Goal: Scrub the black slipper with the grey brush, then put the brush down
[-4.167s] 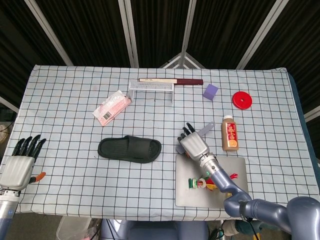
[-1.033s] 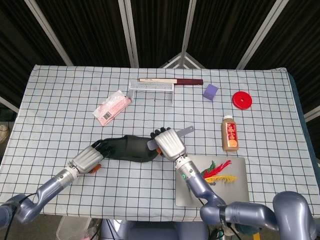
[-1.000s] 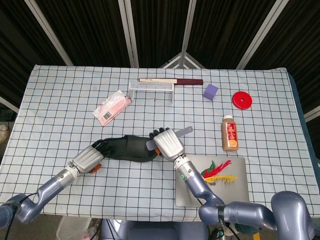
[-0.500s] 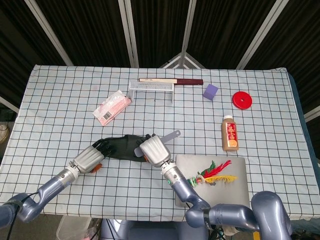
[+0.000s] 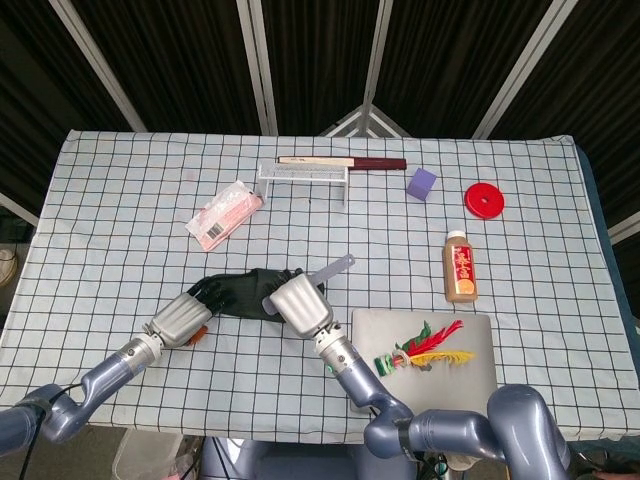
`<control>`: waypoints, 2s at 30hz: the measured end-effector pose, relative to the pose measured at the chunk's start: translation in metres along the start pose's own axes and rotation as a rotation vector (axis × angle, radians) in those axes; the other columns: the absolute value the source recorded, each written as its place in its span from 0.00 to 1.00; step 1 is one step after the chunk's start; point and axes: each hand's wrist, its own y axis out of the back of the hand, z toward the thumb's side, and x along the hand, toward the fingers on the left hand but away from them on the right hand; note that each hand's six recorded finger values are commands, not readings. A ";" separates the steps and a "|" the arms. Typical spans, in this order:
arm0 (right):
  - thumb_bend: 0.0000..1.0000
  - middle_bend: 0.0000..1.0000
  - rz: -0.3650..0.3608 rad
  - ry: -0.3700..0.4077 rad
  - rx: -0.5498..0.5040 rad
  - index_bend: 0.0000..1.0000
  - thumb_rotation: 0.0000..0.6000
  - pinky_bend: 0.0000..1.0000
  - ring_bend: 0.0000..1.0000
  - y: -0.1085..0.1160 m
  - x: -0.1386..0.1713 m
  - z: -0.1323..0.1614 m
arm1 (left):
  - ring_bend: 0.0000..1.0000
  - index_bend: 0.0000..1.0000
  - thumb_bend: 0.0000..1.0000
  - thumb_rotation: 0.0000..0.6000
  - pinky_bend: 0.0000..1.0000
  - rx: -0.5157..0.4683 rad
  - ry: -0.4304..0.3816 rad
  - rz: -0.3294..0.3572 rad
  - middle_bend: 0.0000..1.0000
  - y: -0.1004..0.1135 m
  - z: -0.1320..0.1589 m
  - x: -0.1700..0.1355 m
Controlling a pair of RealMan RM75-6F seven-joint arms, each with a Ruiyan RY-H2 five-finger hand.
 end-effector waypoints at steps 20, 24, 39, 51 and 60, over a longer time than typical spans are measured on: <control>0.62 0.64 0.019 -0.045 0.051 0.76 1.00 0.57 0.47 -0.021 -0.009 -0.020 | 0.02 0.10 0.63 1.00 0.00 0.013 -0.012 -0.013 0.11 -0.002 0.009 0.003; 0.62 0.64 0.023 -0.052 0.056 0.76 1.00 0.57 0.47 -0.022 -0.010 -0.022 | 0.02 0.10 0.63 1.00 0.00 0.012 -0.008 -0.013 0.11 0.000 0.009 0.004; 0.62 0.64 0.007 0.031 0.026 0.76 1.00 0.57 0.47 -0.013 0.002 0.016 | 0.02 0.10 0.63 1.00 0.00 0.012 -0.001 -0.010 0.11 -0.003 0.007 -0.002; 0.62 0.64 0.001 0.027 0.046 0.76 1.00 0.57 0.47 -0.011 0.000 0.020 | 0.02 0.10 0.63 1.00 0.00 0.016 -0.017 -0.009 0.11 -0.002 0.012 -0.002; 0.62 0.64 0.016 -0.004 0.068 0.76 1.00 0.57 0.47 -0.019 -0.009 0.011 | 0.02 0.10 0.63 1.00 0.00 0.015 -0.018 -0.011 0.11 -0.002 0.013 -0.003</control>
